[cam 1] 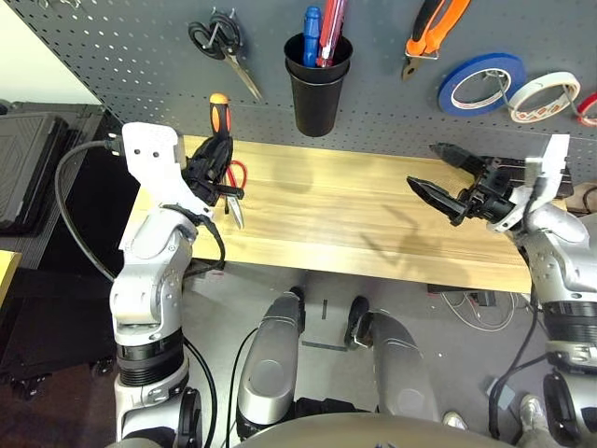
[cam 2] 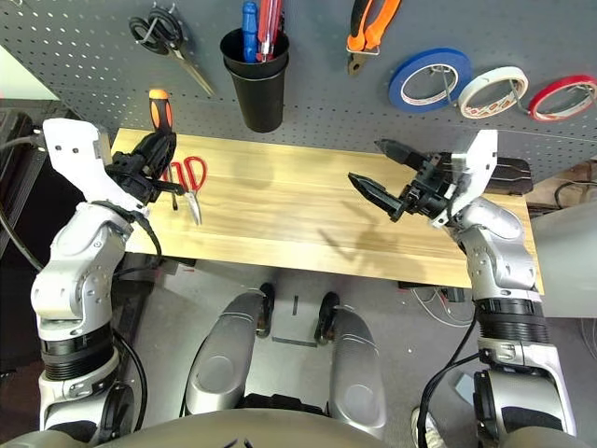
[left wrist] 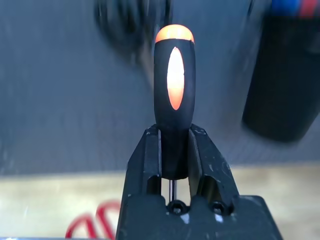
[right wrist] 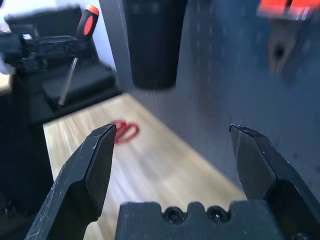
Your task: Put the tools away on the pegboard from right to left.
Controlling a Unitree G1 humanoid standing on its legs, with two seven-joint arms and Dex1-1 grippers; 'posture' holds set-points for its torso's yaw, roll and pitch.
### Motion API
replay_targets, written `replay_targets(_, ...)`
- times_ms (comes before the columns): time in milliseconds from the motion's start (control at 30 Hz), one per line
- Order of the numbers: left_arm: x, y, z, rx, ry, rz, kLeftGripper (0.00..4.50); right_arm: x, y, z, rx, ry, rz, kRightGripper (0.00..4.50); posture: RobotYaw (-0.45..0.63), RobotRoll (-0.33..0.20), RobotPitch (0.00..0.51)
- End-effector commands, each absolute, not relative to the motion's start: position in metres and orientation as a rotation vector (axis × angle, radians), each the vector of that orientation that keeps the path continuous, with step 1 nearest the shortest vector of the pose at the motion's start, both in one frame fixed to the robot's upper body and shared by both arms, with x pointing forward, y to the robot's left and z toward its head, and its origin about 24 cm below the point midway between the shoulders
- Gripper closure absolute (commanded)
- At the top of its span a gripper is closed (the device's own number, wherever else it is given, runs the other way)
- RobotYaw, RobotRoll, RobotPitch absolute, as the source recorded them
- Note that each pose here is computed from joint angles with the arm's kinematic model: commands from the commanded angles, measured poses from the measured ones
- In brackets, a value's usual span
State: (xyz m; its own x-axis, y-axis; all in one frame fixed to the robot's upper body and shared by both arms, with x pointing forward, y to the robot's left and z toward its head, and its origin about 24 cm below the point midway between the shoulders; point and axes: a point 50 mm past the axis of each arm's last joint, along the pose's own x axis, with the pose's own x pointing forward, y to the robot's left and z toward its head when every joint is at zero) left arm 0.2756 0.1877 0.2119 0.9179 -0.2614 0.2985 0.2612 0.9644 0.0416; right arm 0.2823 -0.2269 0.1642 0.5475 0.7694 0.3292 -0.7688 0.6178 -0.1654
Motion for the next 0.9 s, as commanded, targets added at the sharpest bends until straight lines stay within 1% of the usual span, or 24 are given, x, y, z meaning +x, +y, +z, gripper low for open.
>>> replay_targets(33,0.274,0.187,0.225,-0.017,-0.364,-0.300,3.95,0.280,-0.233,0.173,0.009,-0.467,0.878,0.00,0.26,0.000,0.245)
replay_targets(300,0.280,0.188,0.252,-0.017,-0.437,-0.290,3.95,0.276,-0.228,0.183,0.014,-0.512,0.896,0.00,0.24,0.000,0.246)
replay_targets(533,0.285,0.185,0.277,-0.036,-0.535,-0.286,3.95,0.276,-0.224,0.194,0.019,-0.565,0.895,0.00,0.23,0.000,0.242)
replay_targets(900,0.298,0.160,0.332,-0.222,-0.739,-0.260,3.95,0.278,-0.218,0.197,0.019,-0.562,0.899,0.00,0.23,0.000,0.241)
